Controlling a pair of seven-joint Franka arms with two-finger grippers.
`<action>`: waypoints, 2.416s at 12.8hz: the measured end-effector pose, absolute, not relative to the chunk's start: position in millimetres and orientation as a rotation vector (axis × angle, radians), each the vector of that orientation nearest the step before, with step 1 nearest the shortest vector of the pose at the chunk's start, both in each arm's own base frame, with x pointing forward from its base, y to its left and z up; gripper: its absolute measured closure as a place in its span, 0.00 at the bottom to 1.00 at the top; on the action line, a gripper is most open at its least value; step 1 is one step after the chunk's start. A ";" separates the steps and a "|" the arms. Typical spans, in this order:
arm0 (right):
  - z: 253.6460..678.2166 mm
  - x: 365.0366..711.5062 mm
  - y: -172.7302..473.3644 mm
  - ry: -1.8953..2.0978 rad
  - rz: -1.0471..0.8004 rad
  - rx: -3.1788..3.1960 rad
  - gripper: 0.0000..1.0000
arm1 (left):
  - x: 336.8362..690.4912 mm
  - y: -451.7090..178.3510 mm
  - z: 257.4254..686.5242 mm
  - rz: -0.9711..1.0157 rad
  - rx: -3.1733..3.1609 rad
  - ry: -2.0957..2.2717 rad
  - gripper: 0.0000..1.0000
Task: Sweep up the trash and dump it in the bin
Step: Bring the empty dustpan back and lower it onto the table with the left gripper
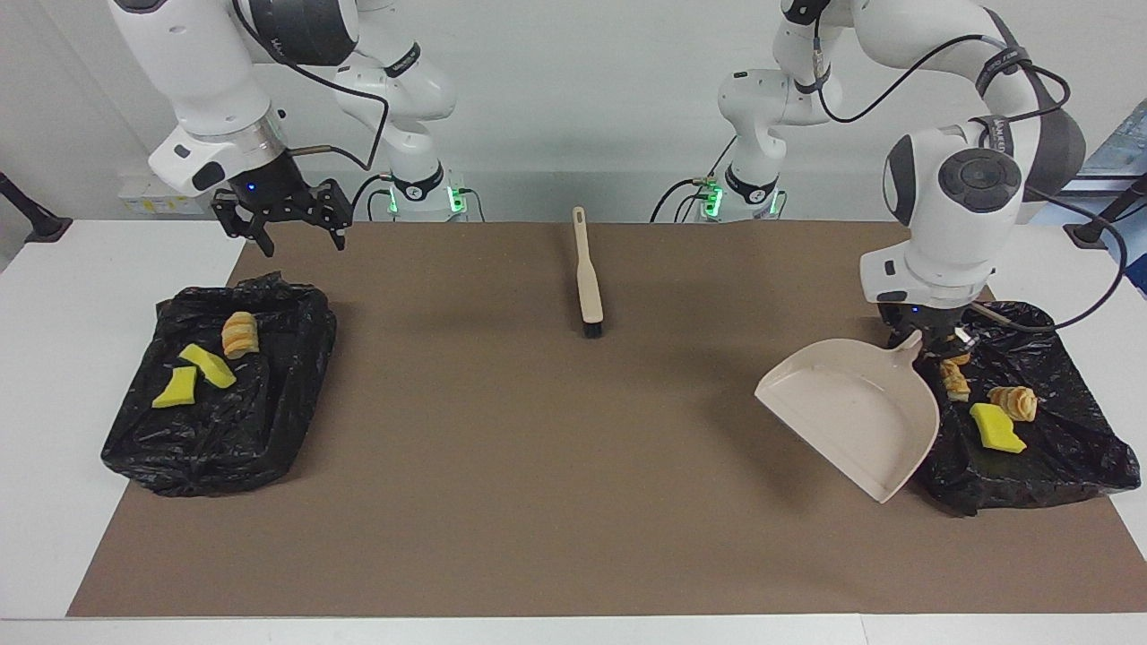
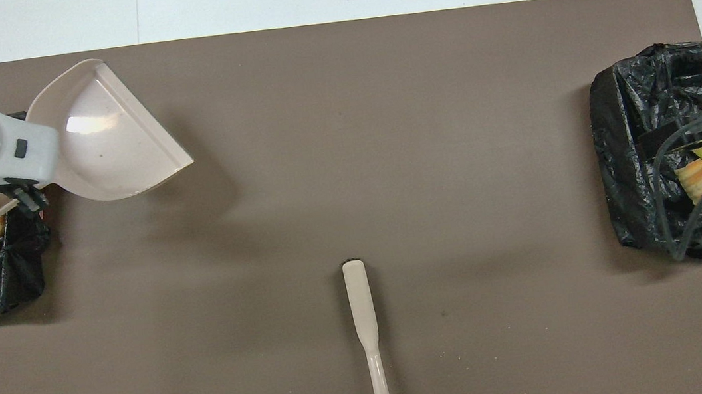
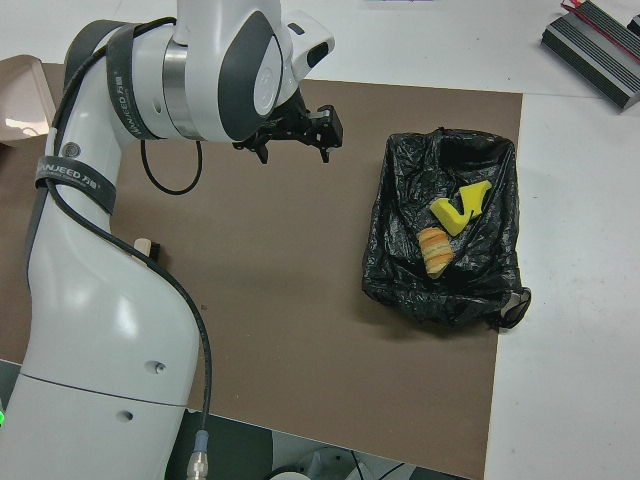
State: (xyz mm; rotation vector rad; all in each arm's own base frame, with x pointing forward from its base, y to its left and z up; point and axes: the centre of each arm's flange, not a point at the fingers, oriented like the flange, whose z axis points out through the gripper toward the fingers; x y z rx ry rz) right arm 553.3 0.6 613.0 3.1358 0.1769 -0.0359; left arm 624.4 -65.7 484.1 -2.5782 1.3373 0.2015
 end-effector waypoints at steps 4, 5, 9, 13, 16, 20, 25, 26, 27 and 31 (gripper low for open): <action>613.0 553.3 0.6 0.177 -0.036 3.136 0.00 | 610.7 -161.7 453.6 0.179 -2.786 1.056 0.69; 613.0 553.3 0.6 0.177 -0.036 3.136 0.00 | 603.5 -191.7 446.7 0.172 -2.841 0.964 0.69; 613.0 553.3 0.6 0.177 -0.036 3.136 0.00 | 583.4 -276.6 426.9 0.115 -3.011 0.653 0.69; 613.0 553.3 0.6 0.177 -0.036 3.136 0.00 | 578.2 -338.1 437.0 0.036 -3.120 0.433 0.69; 613.0 553.3 0.6 0.177 -0.036 3.136 0.00 | 584.0 -369.7 430.7 0.016 -3.150 0.317 0.69; 613.0 553.3 0.6 0.177 -0.036 3.136 0.00 | 589.8 -382.3 415.1 0.040 -3.180 0.284 0.69; 613.0 553.3 0.6 0.177 -0.036 3.136 0.00 | 576.5 -431.8 361.0 0.118 -3.146 0.335 0.69; 613.0 553.3 0.6 0.177 -0.036 3.136 0.00 | 571.1 -439.1 358.7 0.123 -3.142 0.349 0.69; 613.0 553.3 0.6 0.177 -0.036 3.136 0.00 | 567.9 -443.2 358.4 0.124 -3.140 0.357 0.69; 613.0 553.3 0.6 0.177 -0.036 3.136 0.00 | 565.4 -443.3 353.4 0.142 -3.131 0.359 0.69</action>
